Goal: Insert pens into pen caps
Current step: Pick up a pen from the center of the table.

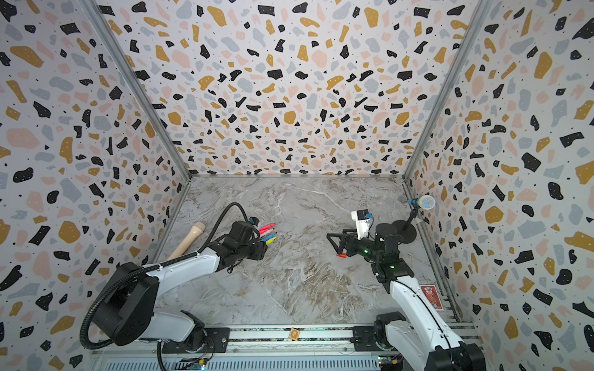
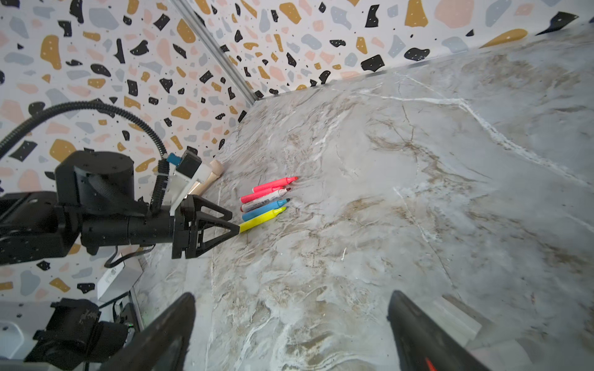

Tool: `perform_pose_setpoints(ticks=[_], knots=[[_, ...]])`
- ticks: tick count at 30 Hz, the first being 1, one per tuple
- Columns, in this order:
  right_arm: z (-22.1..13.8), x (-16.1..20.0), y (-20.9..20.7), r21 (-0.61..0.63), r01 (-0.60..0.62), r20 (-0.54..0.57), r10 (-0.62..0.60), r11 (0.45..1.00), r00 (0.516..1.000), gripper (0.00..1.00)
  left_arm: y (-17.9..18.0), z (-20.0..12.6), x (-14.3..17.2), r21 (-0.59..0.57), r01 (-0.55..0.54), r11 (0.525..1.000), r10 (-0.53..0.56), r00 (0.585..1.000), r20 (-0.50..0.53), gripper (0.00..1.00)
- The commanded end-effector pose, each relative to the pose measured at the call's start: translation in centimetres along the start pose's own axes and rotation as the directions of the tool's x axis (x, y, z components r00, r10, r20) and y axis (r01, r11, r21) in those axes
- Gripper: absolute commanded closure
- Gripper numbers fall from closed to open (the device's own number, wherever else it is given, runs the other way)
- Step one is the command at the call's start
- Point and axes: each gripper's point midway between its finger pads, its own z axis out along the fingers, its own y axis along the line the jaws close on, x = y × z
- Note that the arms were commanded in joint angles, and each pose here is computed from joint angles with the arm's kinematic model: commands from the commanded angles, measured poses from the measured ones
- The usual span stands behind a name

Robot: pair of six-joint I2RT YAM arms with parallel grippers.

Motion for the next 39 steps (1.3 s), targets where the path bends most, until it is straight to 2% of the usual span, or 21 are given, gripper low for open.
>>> perform_pose_setpoints(ticks=[1, 5, 20, 28, 39], knots=[[0.4, 0.4, 0.6, -0.023, 0.033, -0.043, -0.034, 0.999, 0.999, 0.11, -1.0, 0.5, -1.7, 0.028, -0.026, 0.999, 0.026, 0.999, 0.027, 0.43], [1.1, 0.5, 0.8, -0.036, 0.039, -0.065, -0.042, 0.999, 0.997, 0.15, -0.9, 1.2, -1.8, 0.016, -0.04, 0.999, 0.039, 0.999, 0.011, 0.44], [1.9, 1.2, 1.2, -0.052, 0.048, -0.075, -0.052, 0.997, 0.996, 0.16, -1.0, 3.5, -1.4, 0.009, -0.063, 0.998, 0.064, 0.997, -0.043, 0.53], [2.1, 1.7, 1.1, -0.059, 0.033, -0.081, -0.038, 0.998, 0.996, 0.16, -0.8, 3.9, -0.8, 0.003, -0.069, 0.998, 0.069, 0.996, -0.06, 0.57], [1.7, 1.2, 1.5, -0.054, 0.034, -0.064, -0.038, 0.998, 0.997, 0.17, -1.3, 4.1, -0.1, 0.006, -0.088, 0.996, 0.088, 0.993, -0.079, 0.66]])
